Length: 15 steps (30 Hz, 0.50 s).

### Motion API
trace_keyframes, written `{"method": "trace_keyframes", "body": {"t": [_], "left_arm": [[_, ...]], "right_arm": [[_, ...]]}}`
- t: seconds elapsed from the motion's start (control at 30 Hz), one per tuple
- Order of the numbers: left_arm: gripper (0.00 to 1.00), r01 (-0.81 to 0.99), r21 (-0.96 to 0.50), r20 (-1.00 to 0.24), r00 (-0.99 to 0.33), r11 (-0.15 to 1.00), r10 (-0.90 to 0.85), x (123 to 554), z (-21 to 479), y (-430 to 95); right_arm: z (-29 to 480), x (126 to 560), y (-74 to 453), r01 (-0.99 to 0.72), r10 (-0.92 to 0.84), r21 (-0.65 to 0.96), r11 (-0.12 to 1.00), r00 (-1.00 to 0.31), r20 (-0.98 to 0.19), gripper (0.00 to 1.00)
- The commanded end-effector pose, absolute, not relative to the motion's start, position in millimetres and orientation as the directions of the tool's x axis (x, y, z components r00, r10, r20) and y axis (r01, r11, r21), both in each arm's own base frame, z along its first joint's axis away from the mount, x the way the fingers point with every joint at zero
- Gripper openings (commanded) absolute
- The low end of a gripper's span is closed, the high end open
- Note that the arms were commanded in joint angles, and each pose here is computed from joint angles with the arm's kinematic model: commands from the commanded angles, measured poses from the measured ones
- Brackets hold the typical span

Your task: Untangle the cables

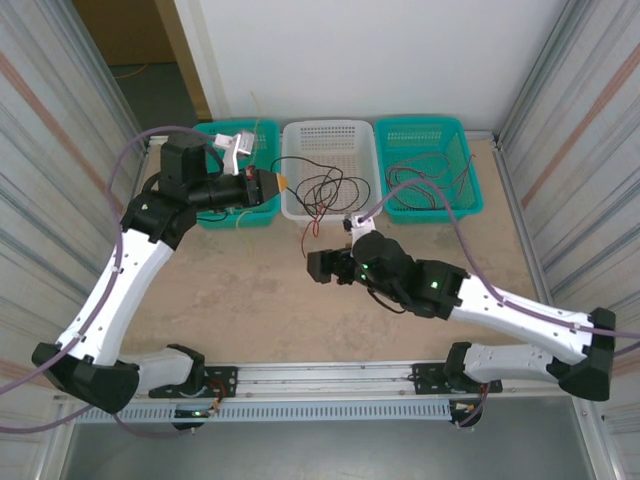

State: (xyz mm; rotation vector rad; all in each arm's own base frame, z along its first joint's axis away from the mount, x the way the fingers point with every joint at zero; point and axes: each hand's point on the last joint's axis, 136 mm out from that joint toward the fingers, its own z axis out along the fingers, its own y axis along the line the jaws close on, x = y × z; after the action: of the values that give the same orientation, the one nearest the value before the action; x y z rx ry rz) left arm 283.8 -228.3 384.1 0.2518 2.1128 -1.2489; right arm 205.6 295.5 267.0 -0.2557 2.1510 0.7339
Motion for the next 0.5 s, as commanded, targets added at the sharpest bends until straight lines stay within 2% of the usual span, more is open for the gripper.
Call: {"method": "trace_keyframes", "body": {"t": [0.0,0.13,0.3,0.4,0.47], "left_arm": [[0.00,0.477,-0.714,-0.640,-0.742,0.512,-0.200,281,399,-224],[0.00,0.471,-0.721,-0.633,-0.746,0.508,-0.206,279,402,-223],[0.00,0.474,-0.722,-0.635,-0.744,0.504,-0.210,277,405,-223],[0.00,0.477,-0.721,-0.638,-0.740,0.503,-0.213,277,408,-222],[0.00,0.480,-0.722,-0.639,-0.739,0.499,-0.213,277,410,-223]], "right_arm": [[277,224,297,-0.374,0.066,0.344,0.861,-0.589,-0.806,0.84],[280,235,308,-0.370,0.044,0.310,0.876,-0.578,-0.815,0.72],[273,248,312,-0.343,0.020,0.269,0.900,-0.584,-0.811,0.49],[263,250,313,-0.336,0.005,0.258,0.906,-0.600,-0.800,0.44],[258,250,314,-0.337,0.002,0.260,0.905,-0.608,-0.794,0.34]]}}
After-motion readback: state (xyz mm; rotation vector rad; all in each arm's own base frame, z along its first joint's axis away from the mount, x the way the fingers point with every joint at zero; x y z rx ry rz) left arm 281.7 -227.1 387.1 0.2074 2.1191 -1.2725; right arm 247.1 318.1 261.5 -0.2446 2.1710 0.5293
